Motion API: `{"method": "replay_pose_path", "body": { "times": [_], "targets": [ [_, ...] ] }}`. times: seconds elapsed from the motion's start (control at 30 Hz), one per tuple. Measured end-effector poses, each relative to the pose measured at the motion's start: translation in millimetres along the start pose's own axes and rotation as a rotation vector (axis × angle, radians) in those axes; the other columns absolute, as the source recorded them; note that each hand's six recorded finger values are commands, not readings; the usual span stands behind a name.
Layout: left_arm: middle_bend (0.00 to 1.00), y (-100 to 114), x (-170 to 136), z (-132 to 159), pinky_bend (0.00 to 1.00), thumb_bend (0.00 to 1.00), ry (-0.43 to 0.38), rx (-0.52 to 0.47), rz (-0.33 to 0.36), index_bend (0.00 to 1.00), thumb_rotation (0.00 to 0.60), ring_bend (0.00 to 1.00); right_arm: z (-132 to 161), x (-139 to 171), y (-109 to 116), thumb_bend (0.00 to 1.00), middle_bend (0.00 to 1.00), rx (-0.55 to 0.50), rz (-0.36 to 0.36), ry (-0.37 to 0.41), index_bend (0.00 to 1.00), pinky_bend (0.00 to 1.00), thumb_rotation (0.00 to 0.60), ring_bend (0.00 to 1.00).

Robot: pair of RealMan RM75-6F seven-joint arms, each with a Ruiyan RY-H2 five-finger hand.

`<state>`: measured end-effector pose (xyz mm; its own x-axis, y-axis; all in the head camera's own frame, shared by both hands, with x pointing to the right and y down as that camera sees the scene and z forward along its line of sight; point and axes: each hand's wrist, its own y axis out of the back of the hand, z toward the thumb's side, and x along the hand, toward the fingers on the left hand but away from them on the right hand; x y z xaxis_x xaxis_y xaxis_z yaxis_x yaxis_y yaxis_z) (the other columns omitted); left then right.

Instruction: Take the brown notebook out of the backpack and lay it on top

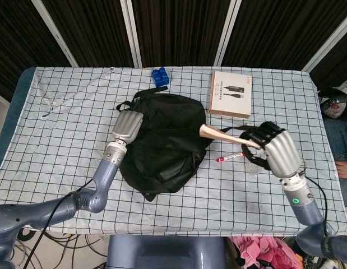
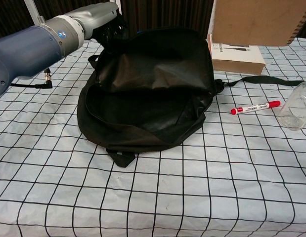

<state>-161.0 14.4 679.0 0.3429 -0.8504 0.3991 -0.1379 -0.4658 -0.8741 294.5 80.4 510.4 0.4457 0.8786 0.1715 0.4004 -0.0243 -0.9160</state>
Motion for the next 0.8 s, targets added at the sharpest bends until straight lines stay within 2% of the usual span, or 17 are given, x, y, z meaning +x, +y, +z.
{"method": "replay_pose_path", "body": {
  "times": [0.17, 0.23, 0.27, 0.33, 0.4, 0.43, 0.53, 0.63, 0.7, 0.8],
  "targets": [
    [0.67, 3, -4, -1, 0.40, 0.38, -0.010, 0.010, 0.001, 0.65, 0.600, 0.49, -18, -1, 28, 0.55, 0.61, 0.025, -0.060, -0.041, 0.68, 0.50, 0.600, 0.64],
    [0.61, 4, -5, -1, 0.37, 0.34, -0.014, 0.011, 0.001, 0.60, 0.600, 0.44, -23, -3, 39, 0.55, 0.61, 0.049, -0.088, -0.048, 0.68, 0.50, 0.600, 0.64],
    [0.57, 5, -6, -1, 0.35, 0.31, -0.019, 0.011, 0.000, 0.56, 0.600, 0.40, -24, -4, 43, 0.55, 0.61, 0.055, -0.099, -0.051, 0.68, 0.50, 0.600, 0.64],
    [0.36, 6, -9, -1, 0.19, 0.18, -0.027, 0.012, -0.006, 0.39, 0.600, 0.21, -25, -7, 47, 0.55, 0.61, 0.066, -0.114, -0.055, 0.68, 0.50, 0.600, 0.64],
    [0.18, 6, -11, -1, 0.05, 0.08, -0.040, 0.014, -0.032, 0.24, 0.600, 0.05, -25, -11, 47, 0.56, 0.61, 0.079, -0.112, -0.056, 0.68, 0.50, 0.600, 0.64],
    [0.11, 4, -13, -1, 0.01, 0.05, -0.046, 0.014, -0.051, 0.18, 0.600, 0.01, -26, -13, 46, 0.56, 0.60, 0.085, -0.107, -0.057, 0.68, 0.50, 0.600, 0.64],
    [0.03, -1, -21, 0, 0.00, 0.02, -0.067, -0.005, -0.156, 0.11, 0.600, 0.00, -29, -20, 38, 0.57, 0.60, 0.109, -0.079, -0.065, 0.68, 0.50, 0.600, 0.64],
    [0.01, -4, -34, 1, 0.00, 0.01, -0.081, -0.073, -0.307, 0.10, 0.600, 0.00, -37, -28, 27, 0.57, 0.60, 0.136, -0.046, -0.083, 0.68, 0.50, 0.600, 0.64],
    [0.00, 0, -46, 1, 0.00, 0.01, -0.090, -0.127, -0.409, 0.09, 0.600, 0.00, -43, -33, 19, 0.57, 0.60, 0.150, -0.029, -0.099, 0.68, 0.50, 0.600, 0.64],
    [0.00, 19, -61, -2, 0.00, 0.01, -0.099, -0.164, -0.499, 0.08, 0.600, 0.00, -48, -41, 6, 0.57, 0.60, 0.156, -0.007, -0.116, 0.68, 0.50, 0.600, 0.64]
  ]
}}
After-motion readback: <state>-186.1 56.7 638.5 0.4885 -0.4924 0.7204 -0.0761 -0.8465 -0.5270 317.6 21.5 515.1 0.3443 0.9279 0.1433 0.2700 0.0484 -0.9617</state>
